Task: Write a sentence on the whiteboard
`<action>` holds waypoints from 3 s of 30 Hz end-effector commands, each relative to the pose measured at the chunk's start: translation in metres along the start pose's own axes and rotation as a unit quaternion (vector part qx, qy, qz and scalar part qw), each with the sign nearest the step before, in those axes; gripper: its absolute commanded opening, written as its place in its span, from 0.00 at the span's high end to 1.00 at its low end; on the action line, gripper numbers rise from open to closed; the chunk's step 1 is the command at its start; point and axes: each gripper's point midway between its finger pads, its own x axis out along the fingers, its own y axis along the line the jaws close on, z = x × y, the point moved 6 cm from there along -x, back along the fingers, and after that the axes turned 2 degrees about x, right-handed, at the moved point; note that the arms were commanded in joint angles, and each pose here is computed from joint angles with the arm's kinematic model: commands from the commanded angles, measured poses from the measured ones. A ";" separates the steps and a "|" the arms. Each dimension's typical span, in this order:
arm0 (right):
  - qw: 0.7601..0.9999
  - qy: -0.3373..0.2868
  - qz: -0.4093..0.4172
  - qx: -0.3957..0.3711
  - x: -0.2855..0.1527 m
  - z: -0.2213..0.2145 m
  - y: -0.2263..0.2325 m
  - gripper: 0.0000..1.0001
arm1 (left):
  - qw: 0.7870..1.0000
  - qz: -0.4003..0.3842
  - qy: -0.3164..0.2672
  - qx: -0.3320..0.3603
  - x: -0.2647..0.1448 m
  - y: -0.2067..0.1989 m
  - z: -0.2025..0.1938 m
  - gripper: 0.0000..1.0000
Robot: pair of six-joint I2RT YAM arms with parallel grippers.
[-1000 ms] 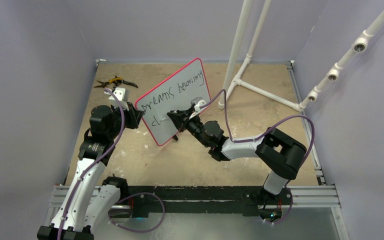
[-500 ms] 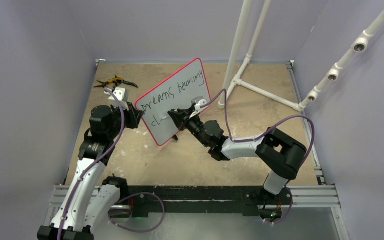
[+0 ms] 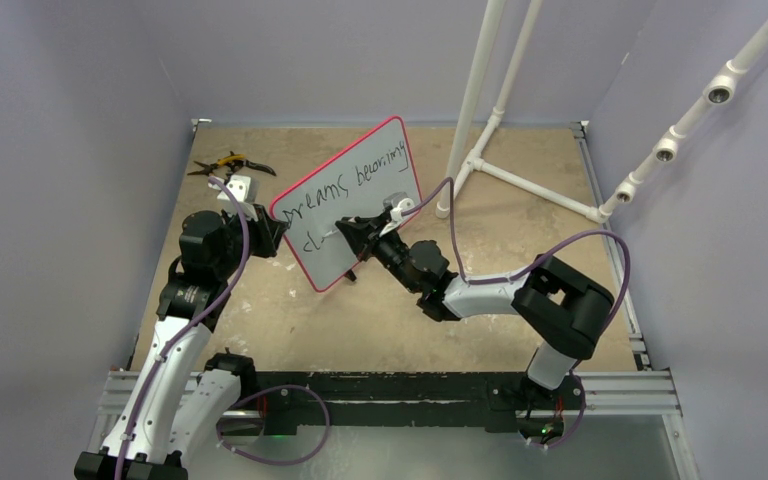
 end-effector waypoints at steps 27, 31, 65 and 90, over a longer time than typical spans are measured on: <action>1.000 0.018 0.017 -0.003 0.004 -0.005 0.002 1.00 | 1.000 -0.013 -0.008 0.011 0.002 -0.002 0.002 0.86; 1.000 0.022 0.009 -0.007 0.004 -0.007 0.000 1.00 | 1.000 -0.013 -0.008 0.011 0.002 -0.002 0.002 0.86; 0.999 -0.026 -0.028 -0.002 -0.004 0.025 -0.004 1.00 | 1.000 -0.013 -0.010 0.012 0.001 -0.002 0.002 0.86; 0.999 -0.045 -0.009 -0.010 0.015 0.034 -0.002 1.00 | 1.000 -0.012 -0.009 0.011 0.002 -0.002 0.002 0.86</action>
